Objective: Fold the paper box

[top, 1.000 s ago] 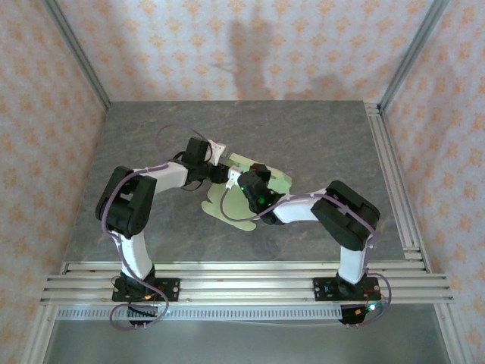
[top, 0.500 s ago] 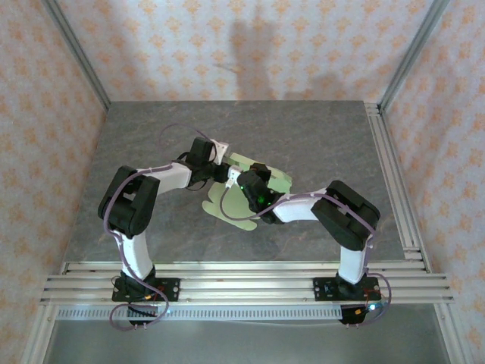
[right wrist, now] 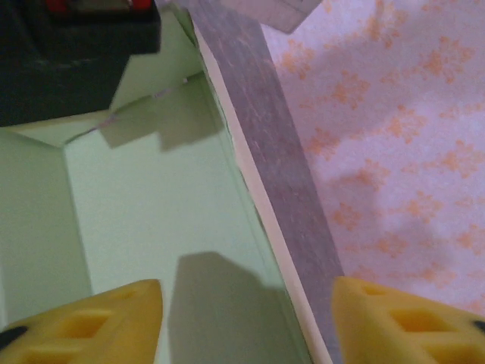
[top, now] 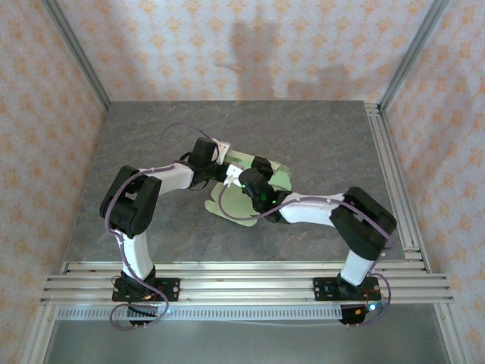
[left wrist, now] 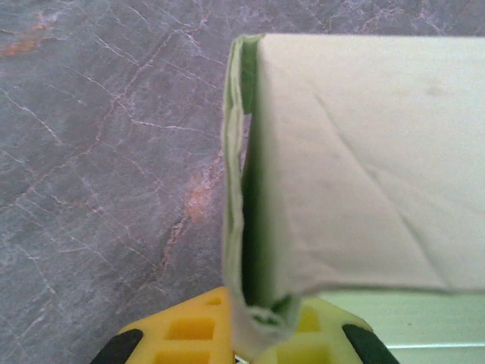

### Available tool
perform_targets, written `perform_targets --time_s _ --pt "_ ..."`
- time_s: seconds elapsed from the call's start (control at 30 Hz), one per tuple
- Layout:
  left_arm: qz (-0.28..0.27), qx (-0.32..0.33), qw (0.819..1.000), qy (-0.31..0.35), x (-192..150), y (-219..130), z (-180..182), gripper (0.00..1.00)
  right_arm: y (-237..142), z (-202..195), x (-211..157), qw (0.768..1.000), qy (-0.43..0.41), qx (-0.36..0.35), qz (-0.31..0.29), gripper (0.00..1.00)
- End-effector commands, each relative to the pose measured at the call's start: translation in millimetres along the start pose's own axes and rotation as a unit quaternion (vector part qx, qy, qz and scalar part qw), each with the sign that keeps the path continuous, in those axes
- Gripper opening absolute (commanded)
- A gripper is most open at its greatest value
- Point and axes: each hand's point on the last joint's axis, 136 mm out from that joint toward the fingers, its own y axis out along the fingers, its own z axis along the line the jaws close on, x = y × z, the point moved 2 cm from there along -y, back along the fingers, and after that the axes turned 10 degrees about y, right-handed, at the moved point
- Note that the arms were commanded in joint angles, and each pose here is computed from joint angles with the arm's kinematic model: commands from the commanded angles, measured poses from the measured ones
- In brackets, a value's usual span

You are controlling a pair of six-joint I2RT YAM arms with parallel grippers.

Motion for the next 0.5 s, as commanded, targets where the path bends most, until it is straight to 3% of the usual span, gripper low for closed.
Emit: perform_targets --time_s 0.0,0.2,0.33,0.47 --pt "-0.027 0.022 0.999 0.005 9.6 4.8 6.9 0.09 -24.4 7.6 7.9 0.989 0.115 0.092 -0.007 0.73" --pt "-0.051 0.032 0.998 0.015 13.7 0.2 8.9 0.08 -55.4 -6.9 26.3 0.939 0.286 0.182 -0.056 0.79" --pt "-0.070 0.024 0.997 0.031 14.8 -2.2 4.5 0.08 -56.3 -47.3 28.9 0.867 0.444 0.216 -0.069 0.79" --pt "-0.095 0.029 0.993 0.060 17.1 -5.1 -1.8 0.09 -39.2 -83.0 22.1 0.773 0.580 0.254 -0.039 0.78"
